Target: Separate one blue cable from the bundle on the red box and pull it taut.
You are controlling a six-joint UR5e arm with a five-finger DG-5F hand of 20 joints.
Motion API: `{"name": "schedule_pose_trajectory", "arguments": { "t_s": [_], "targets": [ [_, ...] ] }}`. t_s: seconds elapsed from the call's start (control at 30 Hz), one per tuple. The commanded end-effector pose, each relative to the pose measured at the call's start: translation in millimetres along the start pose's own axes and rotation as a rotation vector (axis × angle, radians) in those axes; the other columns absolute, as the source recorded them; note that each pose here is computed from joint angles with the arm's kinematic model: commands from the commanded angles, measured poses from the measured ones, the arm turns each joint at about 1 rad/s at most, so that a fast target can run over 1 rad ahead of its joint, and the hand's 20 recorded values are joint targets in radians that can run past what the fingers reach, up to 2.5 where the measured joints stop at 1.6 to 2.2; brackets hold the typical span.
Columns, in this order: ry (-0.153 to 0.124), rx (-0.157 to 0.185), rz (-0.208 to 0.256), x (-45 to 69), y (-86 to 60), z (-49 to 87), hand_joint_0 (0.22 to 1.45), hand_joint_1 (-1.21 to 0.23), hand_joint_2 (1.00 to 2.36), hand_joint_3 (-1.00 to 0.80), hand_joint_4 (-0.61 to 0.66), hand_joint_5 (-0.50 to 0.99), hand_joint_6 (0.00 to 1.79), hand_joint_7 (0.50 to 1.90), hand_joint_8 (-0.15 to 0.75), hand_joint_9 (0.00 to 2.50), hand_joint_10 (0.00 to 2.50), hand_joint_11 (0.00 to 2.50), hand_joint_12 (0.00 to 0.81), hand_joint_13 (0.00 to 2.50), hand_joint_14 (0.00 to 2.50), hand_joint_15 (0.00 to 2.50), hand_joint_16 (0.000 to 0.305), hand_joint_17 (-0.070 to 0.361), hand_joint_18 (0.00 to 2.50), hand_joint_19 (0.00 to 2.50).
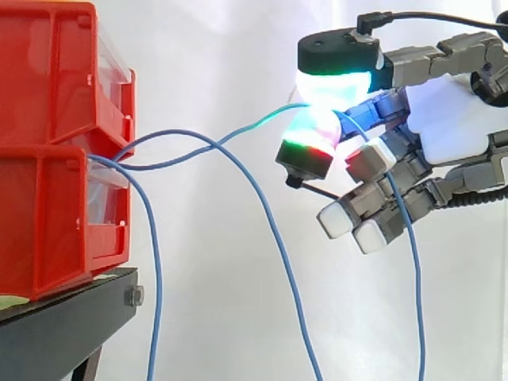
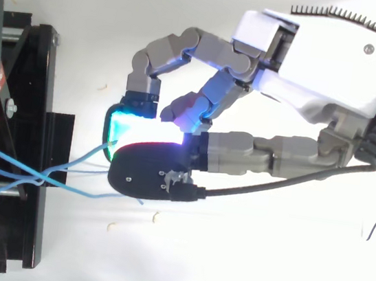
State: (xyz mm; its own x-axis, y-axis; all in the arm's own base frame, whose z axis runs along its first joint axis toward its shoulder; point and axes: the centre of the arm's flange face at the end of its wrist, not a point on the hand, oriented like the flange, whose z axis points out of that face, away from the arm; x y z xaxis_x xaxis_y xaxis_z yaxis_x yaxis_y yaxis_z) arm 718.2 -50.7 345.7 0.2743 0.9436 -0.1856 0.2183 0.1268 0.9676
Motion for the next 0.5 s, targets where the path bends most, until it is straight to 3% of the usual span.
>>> {"name": "schedule_pose_trajectory", "arguments": {
  "t_s": [0.0, 0.47],
  "targets": [
    [0.0, 0.001, -0.001, 0.0, -0.6, 0.0, 0.49, -0.75, 1.4, -0.05, -0.03, -0.11, 0.91, 1.15, 0.425, 1.25, 0.01, 0.85, 0.431, 0.91, 0.01, 0.44, 0.059, 0.133, 0.92, 0.31],
    [0.0, 0.001, -0.001, 0.0, -0.6, 0.0, 0.49, -0.75, 1.4, -0.05, -0.04, -0.11, 0.91, 1.14, 0.421, 1.25, 0.01, 0.84, 0.431, 0.91, 0.01, 0.45, 0.059, 0.133, 0.92, 0.31]
  ]
}}
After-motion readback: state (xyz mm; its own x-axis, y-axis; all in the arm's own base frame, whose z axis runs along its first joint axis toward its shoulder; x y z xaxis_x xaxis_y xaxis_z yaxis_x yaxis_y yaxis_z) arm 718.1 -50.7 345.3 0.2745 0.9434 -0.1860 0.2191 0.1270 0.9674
